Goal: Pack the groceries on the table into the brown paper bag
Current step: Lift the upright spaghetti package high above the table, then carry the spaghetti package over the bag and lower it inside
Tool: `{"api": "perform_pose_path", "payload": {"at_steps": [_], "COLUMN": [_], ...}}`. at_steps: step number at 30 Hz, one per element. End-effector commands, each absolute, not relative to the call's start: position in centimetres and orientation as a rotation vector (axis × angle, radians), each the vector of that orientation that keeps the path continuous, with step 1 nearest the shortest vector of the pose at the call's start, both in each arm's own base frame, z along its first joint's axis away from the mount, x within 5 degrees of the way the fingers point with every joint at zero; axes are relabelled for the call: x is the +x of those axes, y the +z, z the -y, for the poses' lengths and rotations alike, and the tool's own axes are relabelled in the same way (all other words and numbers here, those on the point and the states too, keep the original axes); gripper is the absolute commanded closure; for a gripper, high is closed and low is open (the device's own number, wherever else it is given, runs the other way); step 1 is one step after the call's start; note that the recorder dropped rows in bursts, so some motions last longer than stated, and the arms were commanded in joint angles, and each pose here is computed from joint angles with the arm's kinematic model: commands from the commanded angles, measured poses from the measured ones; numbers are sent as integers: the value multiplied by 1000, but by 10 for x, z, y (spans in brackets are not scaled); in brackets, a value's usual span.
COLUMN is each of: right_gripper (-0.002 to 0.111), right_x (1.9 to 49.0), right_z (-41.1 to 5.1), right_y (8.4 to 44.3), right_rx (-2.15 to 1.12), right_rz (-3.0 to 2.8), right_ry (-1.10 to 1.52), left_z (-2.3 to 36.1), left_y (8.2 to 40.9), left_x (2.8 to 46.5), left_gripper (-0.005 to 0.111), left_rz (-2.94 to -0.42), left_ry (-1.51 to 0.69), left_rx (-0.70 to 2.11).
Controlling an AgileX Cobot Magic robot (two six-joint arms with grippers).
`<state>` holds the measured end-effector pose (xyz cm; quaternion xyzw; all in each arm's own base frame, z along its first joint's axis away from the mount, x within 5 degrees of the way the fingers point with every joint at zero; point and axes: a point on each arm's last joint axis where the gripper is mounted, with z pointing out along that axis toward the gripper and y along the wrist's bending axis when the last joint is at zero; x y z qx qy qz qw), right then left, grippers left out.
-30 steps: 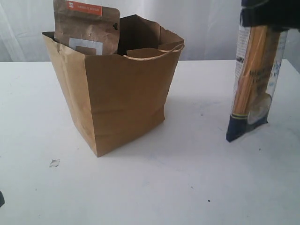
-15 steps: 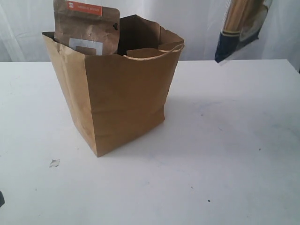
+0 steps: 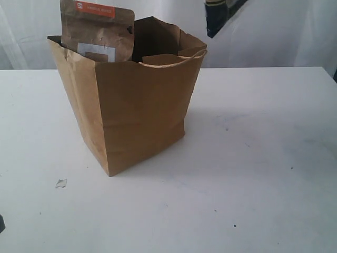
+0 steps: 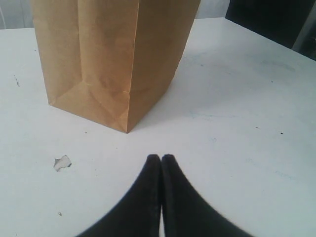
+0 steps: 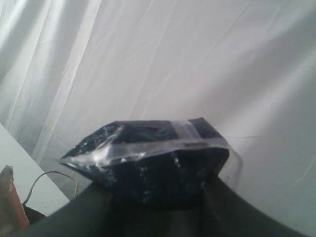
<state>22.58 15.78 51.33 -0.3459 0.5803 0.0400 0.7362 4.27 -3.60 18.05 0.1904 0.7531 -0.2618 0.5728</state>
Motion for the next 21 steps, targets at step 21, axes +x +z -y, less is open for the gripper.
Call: {"api": "perform_pose_path", "payload": {"at_steps": [21], "right_gripper": [108], "right_x": [266], "right_z": [-242], "right_y": [491], "right_rx": [-986], "right_rz": [-1023], "right_ry": [-60], "left_z": [36], "left_y": [180], "left_x": [42], "left_gripper": [107], "left_rz": [-1760], "left_ry": [-623], "left_rx": [446]}}
